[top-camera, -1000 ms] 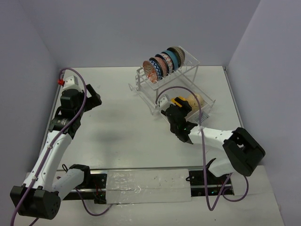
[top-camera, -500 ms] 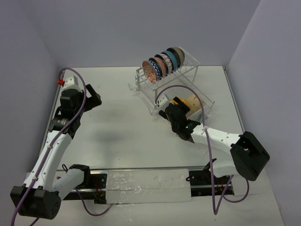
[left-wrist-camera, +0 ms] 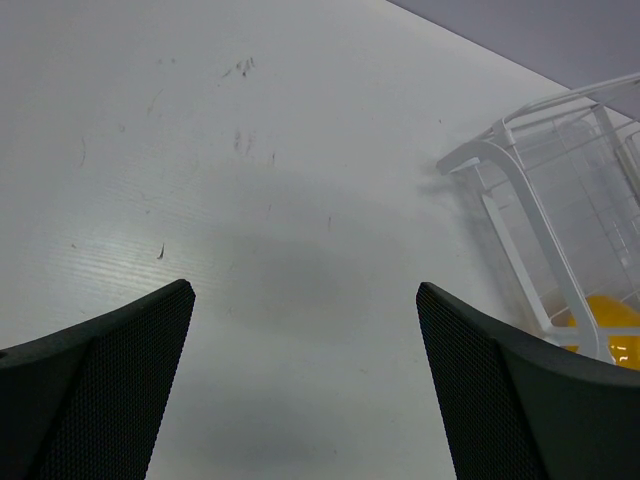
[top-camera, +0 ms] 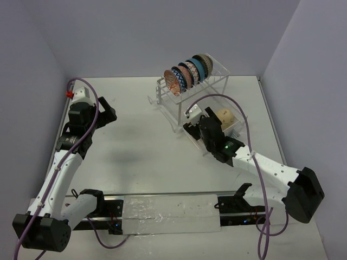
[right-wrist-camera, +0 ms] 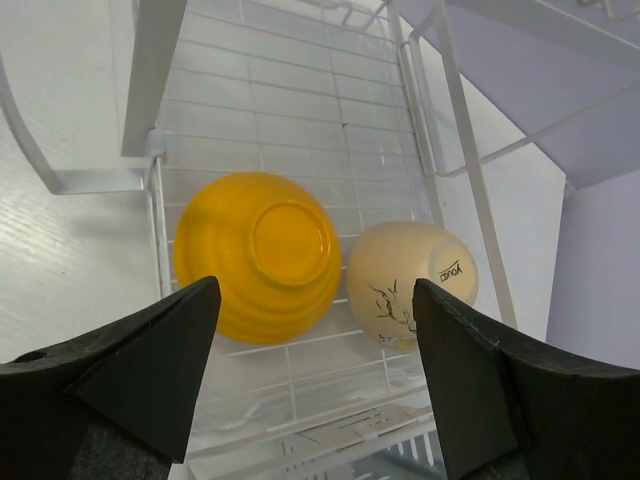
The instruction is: Load the bowls into the dish rack
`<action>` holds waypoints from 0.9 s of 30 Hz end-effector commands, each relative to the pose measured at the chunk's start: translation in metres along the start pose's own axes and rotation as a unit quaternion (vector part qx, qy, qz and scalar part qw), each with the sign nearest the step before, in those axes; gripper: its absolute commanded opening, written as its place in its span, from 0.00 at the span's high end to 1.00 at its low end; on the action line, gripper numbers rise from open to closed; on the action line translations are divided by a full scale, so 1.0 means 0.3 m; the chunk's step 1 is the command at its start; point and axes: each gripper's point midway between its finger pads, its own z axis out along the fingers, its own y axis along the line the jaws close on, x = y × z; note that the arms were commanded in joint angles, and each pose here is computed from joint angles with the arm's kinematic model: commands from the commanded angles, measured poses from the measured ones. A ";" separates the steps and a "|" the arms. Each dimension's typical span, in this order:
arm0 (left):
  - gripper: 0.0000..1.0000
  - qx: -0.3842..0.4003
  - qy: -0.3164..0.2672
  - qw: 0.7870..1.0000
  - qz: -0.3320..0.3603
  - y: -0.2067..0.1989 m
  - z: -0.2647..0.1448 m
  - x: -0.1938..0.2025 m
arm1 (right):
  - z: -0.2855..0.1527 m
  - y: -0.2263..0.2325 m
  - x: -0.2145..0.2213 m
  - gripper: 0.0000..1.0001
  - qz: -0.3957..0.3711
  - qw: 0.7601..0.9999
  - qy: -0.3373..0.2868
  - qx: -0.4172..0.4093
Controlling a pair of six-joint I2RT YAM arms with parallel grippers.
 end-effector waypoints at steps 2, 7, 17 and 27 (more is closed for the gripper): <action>0.01 0.015 -0.014 1.000 -0.008 -0.017 0.002 -0.029 | -0.076 -0.063 -0.137 0.14 0.072 0.996 -0.060 0.001; 0.01 0.021 -0.016 1.000 -0.009 -0.026 -0.008 -0.037 | -0.168 -0.170 -0.239 0.08 0.157 0.980 -0.119 0.021; 0.01 0.030 -0.064 0.997 -0.012 -0.065 -0.121 -0.190 | -0.314 -0.483 -0.350 0.04 0.320 0.926 -0.181 0.084; 0.01 0.004 -0.120 0.993 -0.003 -0.048 -0.289 -0.339 | -0.474 -0.774 -0.372 0.00 0.412 0.857 -0.214 0.222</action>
